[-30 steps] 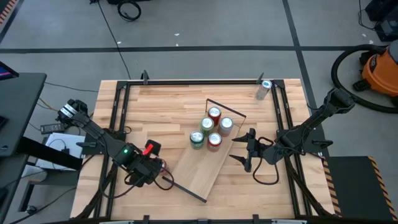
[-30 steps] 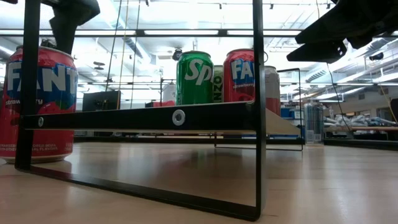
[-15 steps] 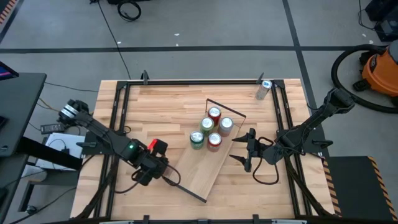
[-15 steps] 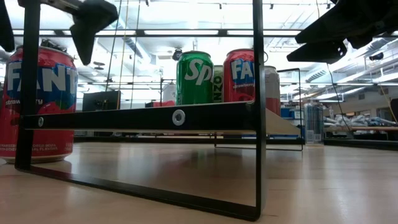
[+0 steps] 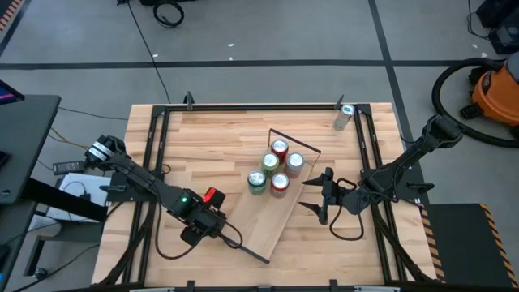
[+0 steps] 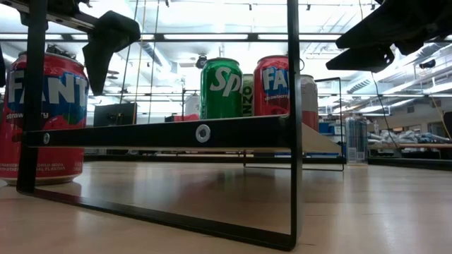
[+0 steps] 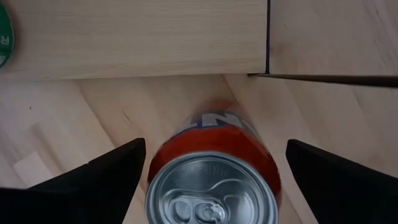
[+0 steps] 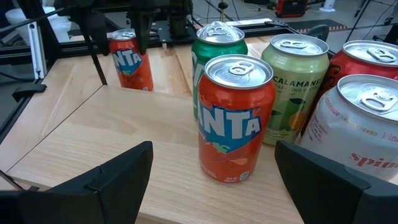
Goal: Place canned beverage on shelf
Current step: Put the red soda can on the shelf
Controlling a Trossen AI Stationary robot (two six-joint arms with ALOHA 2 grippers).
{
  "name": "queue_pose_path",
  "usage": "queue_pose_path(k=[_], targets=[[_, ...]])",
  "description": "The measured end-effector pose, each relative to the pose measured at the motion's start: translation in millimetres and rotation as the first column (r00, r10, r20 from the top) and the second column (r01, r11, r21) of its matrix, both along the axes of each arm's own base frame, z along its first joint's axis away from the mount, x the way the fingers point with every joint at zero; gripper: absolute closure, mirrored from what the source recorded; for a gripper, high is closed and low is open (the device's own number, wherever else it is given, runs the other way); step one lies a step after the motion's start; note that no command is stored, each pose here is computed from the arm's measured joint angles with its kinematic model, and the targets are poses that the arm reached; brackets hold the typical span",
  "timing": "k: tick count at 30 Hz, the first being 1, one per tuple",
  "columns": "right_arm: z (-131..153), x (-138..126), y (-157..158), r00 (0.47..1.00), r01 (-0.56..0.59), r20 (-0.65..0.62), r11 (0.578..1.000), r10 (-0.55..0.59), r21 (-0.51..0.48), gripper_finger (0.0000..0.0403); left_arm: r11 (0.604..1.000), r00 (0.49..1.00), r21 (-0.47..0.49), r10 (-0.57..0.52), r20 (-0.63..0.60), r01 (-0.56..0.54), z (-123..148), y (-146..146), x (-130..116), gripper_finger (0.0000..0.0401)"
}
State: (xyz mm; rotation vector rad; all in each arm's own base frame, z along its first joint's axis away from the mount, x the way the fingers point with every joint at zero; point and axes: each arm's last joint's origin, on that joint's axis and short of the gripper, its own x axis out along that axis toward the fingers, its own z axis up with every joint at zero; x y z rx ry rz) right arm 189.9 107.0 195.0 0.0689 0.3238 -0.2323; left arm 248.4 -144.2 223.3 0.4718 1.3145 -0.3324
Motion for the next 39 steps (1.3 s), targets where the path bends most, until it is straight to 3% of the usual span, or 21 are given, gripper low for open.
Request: queue_pose_path(k=[22, 39], targets=[[-0.1, 0.0, 0.4, 1.000, -0.007, 0.000, 1.000, 0.007, 0.019, 0.0055, 0.995, 0.995, 0.046, 0.092, -0.040, -0.090, 9.4, 9.0, -16.8, 0.0035], [-0.1, 0.0, 0.4, 1.000, -0.007, 0.000, 1.000, 0.007, 0.021, 0.0055, 0.992, 0.992, 0.009, 0.129, 0.010, -0.129, 11.5, 20.8, -3.6, 0.0035]])
